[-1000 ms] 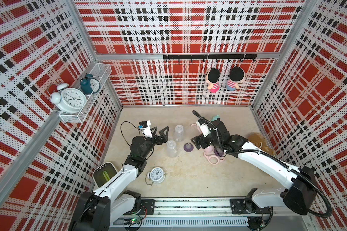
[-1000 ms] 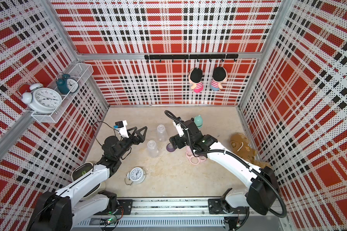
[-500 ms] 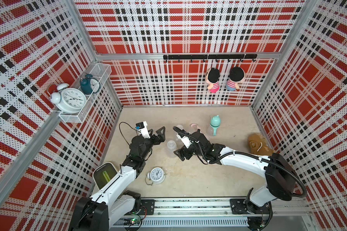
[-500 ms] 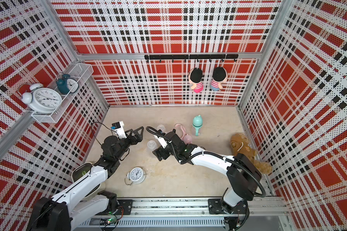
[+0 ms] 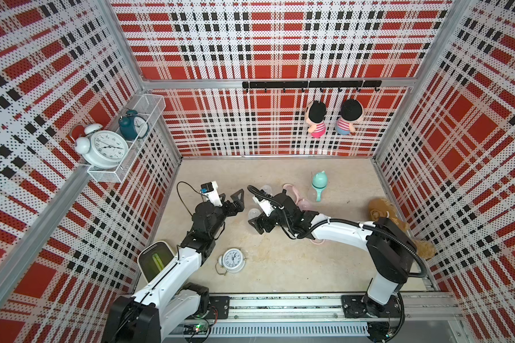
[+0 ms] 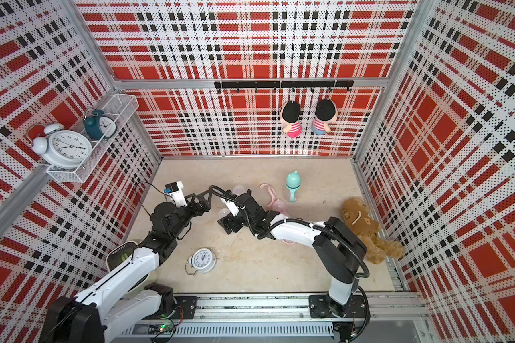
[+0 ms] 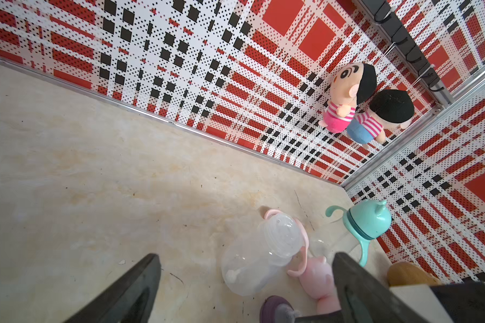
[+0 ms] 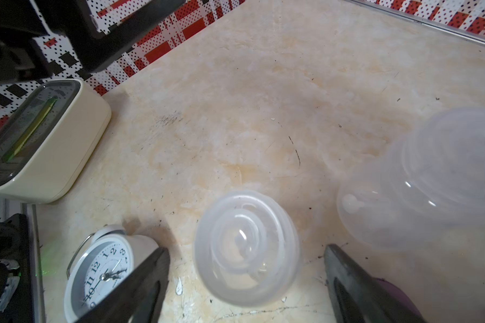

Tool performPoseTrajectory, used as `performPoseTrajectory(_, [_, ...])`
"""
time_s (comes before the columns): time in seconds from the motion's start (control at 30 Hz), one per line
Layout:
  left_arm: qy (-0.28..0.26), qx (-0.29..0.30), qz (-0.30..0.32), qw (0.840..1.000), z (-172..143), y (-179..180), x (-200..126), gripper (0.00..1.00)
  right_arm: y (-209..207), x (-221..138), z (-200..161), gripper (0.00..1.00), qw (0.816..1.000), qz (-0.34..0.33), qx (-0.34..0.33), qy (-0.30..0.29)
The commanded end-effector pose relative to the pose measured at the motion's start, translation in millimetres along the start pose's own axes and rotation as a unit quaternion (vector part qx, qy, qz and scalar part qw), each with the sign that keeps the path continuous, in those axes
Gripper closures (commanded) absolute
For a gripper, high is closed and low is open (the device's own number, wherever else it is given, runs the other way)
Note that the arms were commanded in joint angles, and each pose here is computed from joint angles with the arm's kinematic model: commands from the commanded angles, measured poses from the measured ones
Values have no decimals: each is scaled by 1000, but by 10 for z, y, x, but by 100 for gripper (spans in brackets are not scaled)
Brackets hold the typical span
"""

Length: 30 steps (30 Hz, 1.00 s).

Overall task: Assemble the baby bottles
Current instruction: Pick up the baby bottle from the center of the board.

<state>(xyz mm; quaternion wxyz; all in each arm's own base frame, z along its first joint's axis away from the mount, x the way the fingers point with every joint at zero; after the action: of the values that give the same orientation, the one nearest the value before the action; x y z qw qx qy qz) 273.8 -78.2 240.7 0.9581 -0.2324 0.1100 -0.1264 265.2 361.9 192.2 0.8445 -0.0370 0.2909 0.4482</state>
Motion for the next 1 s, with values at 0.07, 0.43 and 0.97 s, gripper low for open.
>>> performPoseTrajectory(0.07, [-18,10,1,1000,108,-18,-22,2,45,162,34,16,1000,9,-15,-6])
performPoseTrajectory(0.43, [-10,15,-16,1000,90,-47,-1,2,19,323,-64,30,1000,-4,-16,5])
performPoseTrajectory(0.97, [-3,42,-80,996,33,-160,-4,2,47,21,114,47,1000,-18,-16,-18])
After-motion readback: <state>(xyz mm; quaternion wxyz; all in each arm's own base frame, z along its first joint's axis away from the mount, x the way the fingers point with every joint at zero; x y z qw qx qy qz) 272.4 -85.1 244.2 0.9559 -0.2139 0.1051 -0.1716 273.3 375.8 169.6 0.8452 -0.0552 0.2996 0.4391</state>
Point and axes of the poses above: each gripper's point midway between its finger pads, its own x axis out along the fingers, its own y axis along the line the jaws close on, z = x × y, the point moved 8 cm from there along -x, back along the fingers, and after that the axes turned 2 degrees about x, right-handed, at the moved point
